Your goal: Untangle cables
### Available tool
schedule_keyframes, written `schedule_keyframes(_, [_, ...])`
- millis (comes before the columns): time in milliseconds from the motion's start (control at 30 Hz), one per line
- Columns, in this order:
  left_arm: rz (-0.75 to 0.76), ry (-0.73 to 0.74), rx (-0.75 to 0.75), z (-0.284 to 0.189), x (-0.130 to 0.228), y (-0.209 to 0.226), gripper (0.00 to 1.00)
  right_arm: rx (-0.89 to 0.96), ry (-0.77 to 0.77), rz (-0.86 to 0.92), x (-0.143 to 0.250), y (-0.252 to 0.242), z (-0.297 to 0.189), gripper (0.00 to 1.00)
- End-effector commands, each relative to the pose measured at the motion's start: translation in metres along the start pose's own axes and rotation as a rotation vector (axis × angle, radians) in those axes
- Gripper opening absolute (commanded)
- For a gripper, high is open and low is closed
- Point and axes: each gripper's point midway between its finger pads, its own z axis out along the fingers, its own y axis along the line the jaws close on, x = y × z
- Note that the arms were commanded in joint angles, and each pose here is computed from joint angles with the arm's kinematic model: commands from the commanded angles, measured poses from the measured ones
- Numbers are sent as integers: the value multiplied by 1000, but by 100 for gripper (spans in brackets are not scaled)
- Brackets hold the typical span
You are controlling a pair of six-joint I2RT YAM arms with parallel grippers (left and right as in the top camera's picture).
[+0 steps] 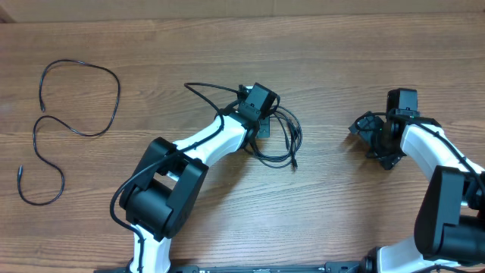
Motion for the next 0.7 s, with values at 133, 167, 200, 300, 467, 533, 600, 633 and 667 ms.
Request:
schedule_keyframes(133, [106, 33, 184, -59, -30, -15, 4, -14, -19, -4, -4, 3, -6, 100])
schedule_keyframes(167, [118, 39, 226, -71, -33, -18, 4, -14, -19, -4, -4, 3, -6, 100])
schedule_keyframes(200, [134, 40, 273, -84, -37, -22, 4, -14, -19, -4, -4, 3, -6, 100])
schedule_keyframes(300, [197, 21, 438, -126, -48, -36, 4, -14, -19, -4, -4, 3, -6, 100])
schedule_keyframes(467, [229, -34, 640, -186, -60, -43, 4, -14, -19, -4, -4, 3, -6, 100])
schedule_keyframes(533, [223, -55, 682, -205, -64, -40, 4, -14, -19, -4, -4, 3, -6, 100])
schedule_keyframes(600, [222, -82, 716, -225, -68, -34, 4, -13, -20, -4, -4, 3, -6, 100])
schedule_keyframes(633, [236, -103, 731, -234, -70, -30, 4, -13, -20, -4, -4, 3, -6, 100])
schedule_keyframes(667, [247, -124, 747, -243, -72, -27, 4, -14, -19, -4, -4, 3, -6, 100])
